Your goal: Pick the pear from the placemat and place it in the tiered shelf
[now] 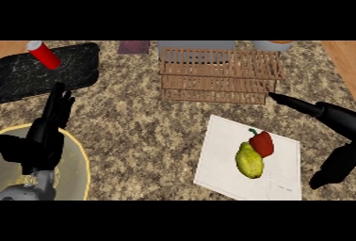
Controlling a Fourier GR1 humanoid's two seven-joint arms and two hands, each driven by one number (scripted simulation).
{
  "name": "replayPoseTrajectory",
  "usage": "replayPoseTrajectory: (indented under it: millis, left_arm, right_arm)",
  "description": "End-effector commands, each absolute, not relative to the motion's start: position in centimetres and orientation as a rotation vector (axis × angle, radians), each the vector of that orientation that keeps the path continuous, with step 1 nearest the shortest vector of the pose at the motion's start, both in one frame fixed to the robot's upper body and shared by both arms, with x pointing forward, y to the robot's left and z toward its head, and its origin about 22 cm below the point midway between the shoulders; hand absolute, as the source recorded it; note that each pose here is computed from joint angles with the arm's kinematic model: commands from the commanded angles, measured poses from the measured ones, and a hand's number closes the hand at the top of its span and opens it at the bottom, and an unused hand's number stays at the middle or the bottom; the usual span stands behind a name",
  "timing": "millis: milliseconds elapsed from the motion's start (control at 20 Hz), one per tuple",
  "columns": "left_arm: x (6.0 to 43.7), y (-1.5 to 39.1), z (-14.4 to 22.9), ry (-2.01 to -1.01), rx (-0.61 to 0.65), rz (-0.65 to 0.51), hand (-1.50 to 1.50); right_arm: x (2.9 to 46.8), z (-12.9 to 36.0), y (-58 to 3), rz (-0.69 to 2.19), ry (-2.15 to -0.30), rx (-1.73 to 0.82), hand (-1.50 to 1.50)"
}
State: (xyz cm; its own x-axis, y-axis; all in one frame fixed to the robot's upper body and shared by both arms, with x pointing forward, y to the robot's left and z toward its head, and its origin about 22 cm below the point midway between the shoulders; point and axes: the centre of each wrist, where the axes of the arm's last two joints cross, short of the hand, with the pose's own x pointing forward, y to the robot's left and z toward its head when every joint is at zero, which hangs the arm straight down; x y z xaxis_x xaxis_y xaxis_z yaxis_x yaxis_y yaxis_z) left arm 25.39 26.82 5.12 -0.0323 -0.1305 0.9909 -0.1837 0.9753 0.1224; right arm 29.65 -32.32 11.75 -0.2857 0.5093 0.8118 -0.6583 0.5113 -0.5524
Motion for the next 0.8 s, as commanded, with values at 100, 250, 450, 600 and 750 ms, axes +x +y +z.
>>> replayPoseTrajectory:
  millis: [100, 250, 450, 600, 750]
  left_arm:
    - [25.9, 28.0, 5.6, -1.614, 0.244, 0.032, 0.00]
    - [26.3, 26.9, 5.2, -1.621, 0.259, 0.038, 0.00]
    - [24.0, 25.9, 4.4, -1.619, 0.273, 0.029, 0.00]
    - [25.7, 25.5, 4.6, -1.612, 0.243, 0.039, 0.00]
    - [23.9, 27.3, 5.7, -1.620, 0.244, 0.026, 0.00]
  right_arm:
    - [28.8, 10.2, -28.9, 1.290, -1.376, -0.073, -1.50]
    - [28.3, 9.1, -29.4, 1.322, -1.318, -0.127, -1.50]
    - [28.5, 7.9, -28.6, 1.269, -1.314, -0.089, -1.50]
    - [28.6, 5.9, -28.6, 1.275, -1.317, -0.083, -1.50]
    - [27.9, 4.2, -29.9, 1.258, -1.327, -0.060, -1.50]
